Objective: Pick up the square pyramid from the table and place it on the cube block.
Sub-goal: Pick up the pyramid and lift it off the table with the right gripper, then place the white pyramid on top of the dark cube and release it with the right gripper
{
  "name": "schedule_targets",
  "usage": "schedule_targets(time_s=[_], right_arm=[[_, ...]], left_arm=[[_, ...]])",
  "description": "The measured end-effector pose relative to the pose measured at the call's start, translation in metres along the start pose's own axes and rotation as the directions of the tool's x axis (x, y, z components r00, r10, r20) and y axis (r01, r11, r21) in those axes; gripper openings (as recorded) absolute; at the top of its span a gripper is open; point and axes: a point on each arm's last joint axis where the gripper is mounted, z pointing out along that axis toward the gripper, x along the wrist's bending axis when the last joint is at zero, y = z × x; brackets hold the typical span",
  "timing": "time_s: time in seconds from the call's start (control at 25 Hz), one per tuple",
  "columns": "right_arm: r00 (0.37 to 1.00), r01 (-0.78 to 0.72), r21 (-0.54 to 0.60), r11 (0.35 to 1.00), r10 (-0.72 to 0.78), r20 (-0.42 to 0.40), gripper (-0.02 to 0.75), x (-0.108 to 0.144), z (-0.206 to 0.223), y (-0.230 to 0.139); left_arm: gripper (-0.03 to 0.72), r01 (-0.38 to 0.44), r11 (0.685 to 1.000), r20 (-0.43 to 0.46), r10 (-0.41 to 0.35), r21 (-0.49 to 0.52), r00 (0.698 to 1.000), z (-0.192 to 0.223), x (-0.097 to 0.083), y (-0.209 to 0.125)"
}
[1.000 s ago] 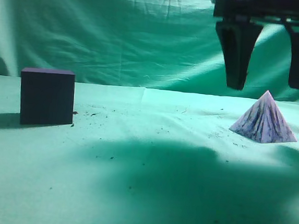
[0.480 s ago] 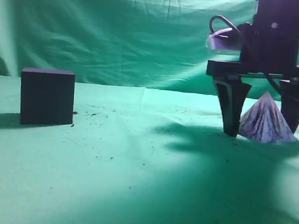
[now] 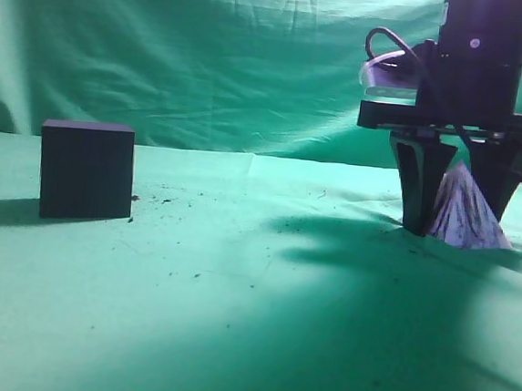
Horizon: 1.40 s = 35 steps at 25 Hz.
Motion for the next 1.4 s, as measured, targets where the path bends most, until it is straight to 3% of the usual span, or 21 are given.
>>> schedule_targets(time_s=[0.08,0.12,0.28,0.44,0.68,1.04,1.4], right_arm=[[1.000,0.002,0.015,1.000,-0.002,0.008,0.405,0.000,-0.002,0.003],[1.000,0.001,0.026,1.000,-0.001,0.009,0.358,0.000,-0.006,0.005],[0.998,0.013,0.013,1.000,-0.014,0.065,0.378,-0.008,-0.027,0.021],[0.998,0.016,-0.091,0.996,-0.011,0.054,0.378,-0.007,-0.077,0.038],[0.998,0.041,-0.271,0.962,-0.052,-0.033,0.378,0.009,-0.142,0.045],[0.939,0.300,-0.370,0.879,-0.340,-0.045,0.378,0.131,-0.177,0.018],[0.897,0.394,-0.339,0.854,-0.438,-0.060,0.378,0.216,-0.140,0.019]], left_arm=[[0.000,0.000,1.000,0.000,0.000,0.000,1.000,0.000,0.000,0.000],[0.000,0.000,1.000,0.000,0.000,0.000,1.000,0.000,0.000,0.000],[0.000,0.002,1.000,0.001,-0.002,0.000,1.000,0.000,0.000,0.000],[0.000,0.002,1.000,0.001,-0.002,0.000,1.000,0.000,0.000,0.000],[0.000,0.002,1.000,0.001,-0.002,0.000,1.000,0.000,0.000,0.000],[0.000,0.002,1.000,0.001,-0.002,0.000,1.000,0.000,0.000,0.000],[0.000,0.002,1.000,0.001,-0.002,0.000,1.000,0.000,0.000,0.000]])
